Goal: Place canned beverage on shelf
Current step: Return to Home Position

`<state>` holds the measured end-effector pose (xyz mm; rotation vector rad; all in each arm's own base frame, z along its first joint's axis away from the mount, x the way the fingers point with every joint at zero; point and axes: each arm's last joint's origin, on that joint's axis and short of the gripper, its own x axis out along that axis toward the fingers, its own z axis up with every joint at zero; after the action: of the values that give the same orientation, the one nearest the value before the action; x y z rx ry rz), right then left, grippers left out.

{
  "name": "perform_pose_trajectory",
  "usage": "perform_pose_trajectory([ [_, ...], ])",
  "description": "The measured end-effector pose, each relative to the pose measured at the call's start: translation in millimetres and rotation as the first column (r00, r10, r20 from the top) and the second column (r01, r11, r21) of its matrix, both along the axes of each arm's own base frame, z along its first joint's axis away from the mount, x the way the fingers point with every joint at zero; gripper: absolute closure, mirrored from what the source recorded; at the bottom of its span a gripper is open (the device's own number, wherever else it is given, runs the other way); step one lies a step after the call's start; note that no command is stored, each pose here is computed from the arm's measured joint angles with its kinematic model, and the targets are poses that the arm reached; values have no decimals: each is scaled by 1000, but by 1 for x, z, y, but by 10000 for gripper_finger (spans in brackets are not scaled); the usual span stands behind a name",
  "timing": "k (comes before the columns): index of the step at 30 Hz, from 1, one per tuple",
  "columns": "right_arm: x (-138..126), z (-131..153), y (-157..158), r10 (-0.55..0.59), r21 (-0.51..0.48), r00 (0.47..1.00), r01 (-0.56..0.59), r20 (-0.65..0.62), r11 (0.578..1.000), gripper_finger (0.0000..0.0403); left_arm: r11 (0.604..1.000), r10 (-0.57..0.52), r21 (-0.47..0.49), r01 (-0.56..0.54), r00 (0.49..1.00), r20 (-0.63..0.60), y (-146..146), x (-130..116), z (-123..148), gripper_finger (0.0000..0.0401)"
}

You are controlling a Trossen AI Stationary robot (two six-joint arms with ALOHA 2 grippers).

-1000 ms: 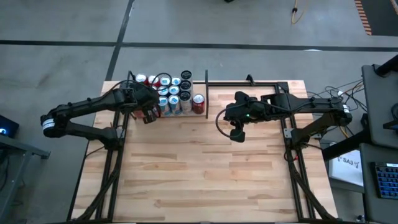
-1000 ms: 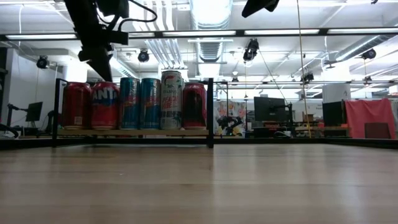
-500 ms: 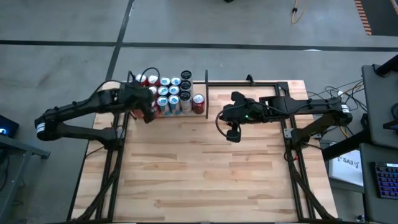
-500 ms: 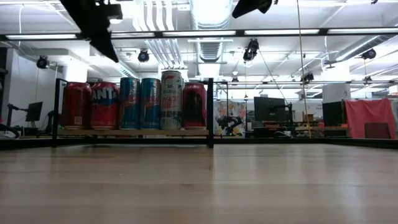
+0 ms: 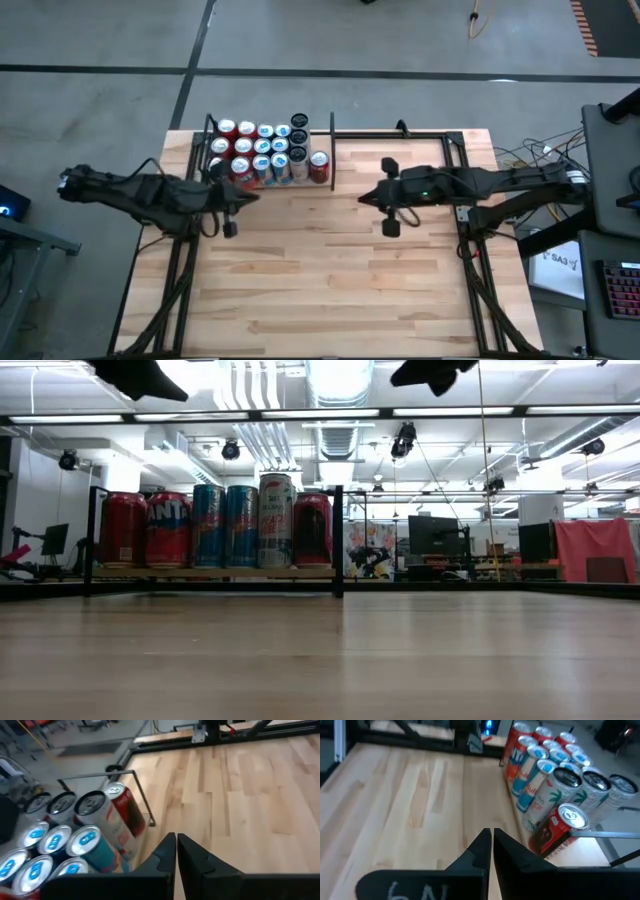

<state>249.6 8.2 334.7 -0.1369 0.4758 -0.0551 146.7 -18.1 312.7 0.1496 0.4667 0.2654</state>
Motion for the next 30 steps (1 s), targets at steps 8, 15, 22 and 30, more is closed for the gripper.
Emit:
perform_pose_trajectory([
  [8,-38,-13,-7,-33,34,986,28,164,999,394,999,2,33,-6,991,136,1,-16,-18,401],
  [15,-60,-28,-12,-77,77,973,62,217,995,394,998,-19,68,6,979,201,3,-22,-34,401],
  [22,-72,-46,-12,-79,81,965,61,252,995,394,999,-6,39,-5,964,266,6,-33,-45,401],
  [30,-88,-68,-12,-88,89,944,63,318,994,394,1000,8,10,-12,943,332,8,-42,-65,401],
])
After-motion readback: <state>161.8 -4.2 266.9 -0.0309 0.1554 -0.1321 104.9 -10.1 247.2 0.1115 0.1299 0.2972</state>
